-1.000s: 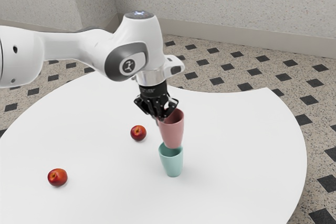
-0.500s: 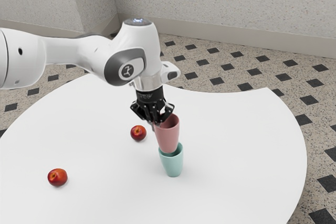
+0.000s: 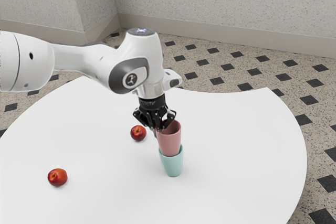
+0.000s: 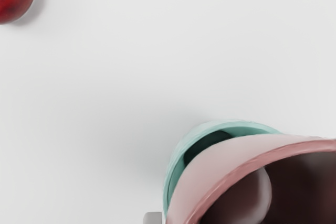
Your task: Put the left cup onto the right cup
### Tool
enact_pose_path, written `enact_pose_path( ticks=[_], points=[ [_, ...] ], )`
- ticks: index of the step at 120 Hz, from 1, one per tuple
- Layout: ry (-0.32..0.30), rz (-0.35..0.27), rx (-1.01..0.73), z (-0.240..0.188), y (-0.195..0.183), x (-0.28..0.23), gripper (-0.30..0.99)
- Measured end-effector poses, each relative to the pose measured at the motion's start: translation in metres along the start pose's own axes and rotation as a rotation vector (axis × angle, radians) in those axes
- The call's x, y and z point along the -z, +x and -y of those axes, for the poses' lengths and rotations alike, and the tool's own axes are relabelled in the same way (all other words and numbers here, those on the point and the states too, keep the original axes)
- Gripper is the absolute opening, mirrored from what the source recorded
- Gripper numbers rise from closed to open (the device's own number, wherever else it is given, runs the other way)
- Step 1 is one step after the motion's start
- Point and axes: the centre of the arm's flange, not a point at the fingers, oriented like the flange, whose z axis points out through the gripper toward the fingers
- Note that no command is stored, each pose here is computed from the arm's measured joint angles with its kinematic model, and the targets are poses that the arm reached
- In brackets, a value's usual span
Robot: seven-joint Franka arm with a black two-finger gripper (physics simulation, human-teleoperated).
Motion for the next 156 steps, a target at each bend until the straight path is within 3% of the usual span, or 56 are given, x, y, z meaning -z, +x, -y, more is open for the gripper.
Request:
enact_pose_path(
  ticks=[15,41,65,96,115,135,147,156],
  points=[
    [0.002,0.006,0.004,-0.001,0.001,-0.007,-0.09],
    [-0.002,0.002,0.001,-0.003,0.004,-0.014,0.37],
    [-0.010,-0.017,-0.002,-0.004,0.005,-0.005,0.57],
    [-0.016,-0.103,0.025,0.008,0.036,0.088,0.65],
    [0.017,-0.091,0.062,0.044,0.042,0.117,0.67],
    [0.037,-0.075,0.100,0.111,0.056,0.153,0.68],
    [0.045,-0.050,0.090,0.156,0.065,0.160,0.69],
    [0.051,-0.036,0.047,0.167,0.066,0.164,0.69]
  ],
)
